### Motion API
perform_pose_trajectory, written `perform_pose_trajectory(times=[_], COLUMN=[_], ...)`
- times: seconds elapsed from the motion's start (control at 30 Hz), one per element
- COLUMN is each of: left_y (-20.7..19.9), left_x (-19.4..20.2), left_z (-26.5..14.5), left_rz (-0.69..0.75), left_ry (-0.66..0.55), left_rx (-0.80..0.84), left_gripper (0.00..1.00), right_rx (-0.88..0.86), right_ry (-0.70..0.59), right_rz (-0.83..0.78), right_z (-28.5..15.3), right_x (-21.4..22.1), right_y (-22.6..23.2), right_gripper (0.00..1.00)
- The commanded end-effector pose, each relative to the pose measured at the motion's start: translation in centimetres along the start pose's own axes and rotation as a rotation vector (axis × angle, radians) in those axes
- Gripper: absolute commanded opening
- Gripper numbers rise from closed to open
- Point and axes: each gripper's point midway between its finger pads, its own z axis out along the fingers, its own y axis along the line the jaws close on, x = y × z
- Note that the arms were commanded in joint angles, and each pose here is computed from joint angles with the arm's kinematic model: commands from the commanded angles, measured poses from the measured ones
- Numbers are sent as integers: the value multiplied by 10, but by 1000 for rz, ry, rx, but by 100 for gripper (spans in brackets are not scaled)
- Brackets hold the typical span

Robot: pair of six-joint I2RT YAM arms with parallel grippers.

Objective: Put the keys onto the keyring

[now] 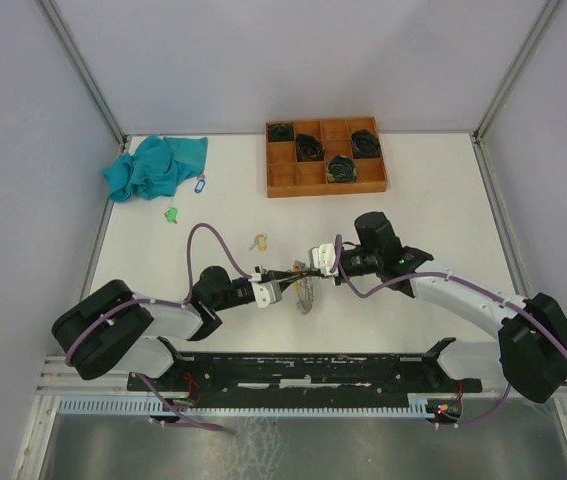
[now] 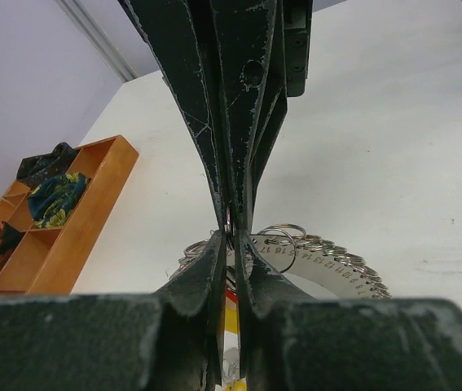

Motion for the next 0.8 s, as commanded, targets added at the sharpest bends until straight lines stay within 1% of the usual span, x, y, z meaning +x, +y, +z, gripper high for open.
perform_pose_trajectory(times=[0.0,0.07,0.2,0.3,0.37,0.6,0.67,0.77], left_y=[12,13,18,22,29,55,63,68], left_x=[-15,-14,-7,-7,-6,11,20,33], left_z=[0,-1,-2,-5,-8,-23,-27,-31], left_rz=[28,28,19,3,-20,-231,-282,-371], left_ry=[-44,-31,28,55,71,163,207,275], left_rx=[-50,-53,-65,-91,-139,-361,-433,-496], left_gripper=[17,23,29,32,33,34,35,35], right_rx=[36,36,40,50,54,110,113,128], right_ry=[10,30,62,98,117,138,139,136], right_rz=[-52,-60,-67,-68,-64,-44,-38,-44], right_z=[-11,-14,-19,-23,-26,-29,-29,-30], right_x=[-13,-12,-10,-6,-5,-2,-2,-1], right_y=[-11,-11,-11,-12,-12,-20,-21,-22], right_gripper=[1,1,1,1,1,1,1,1])
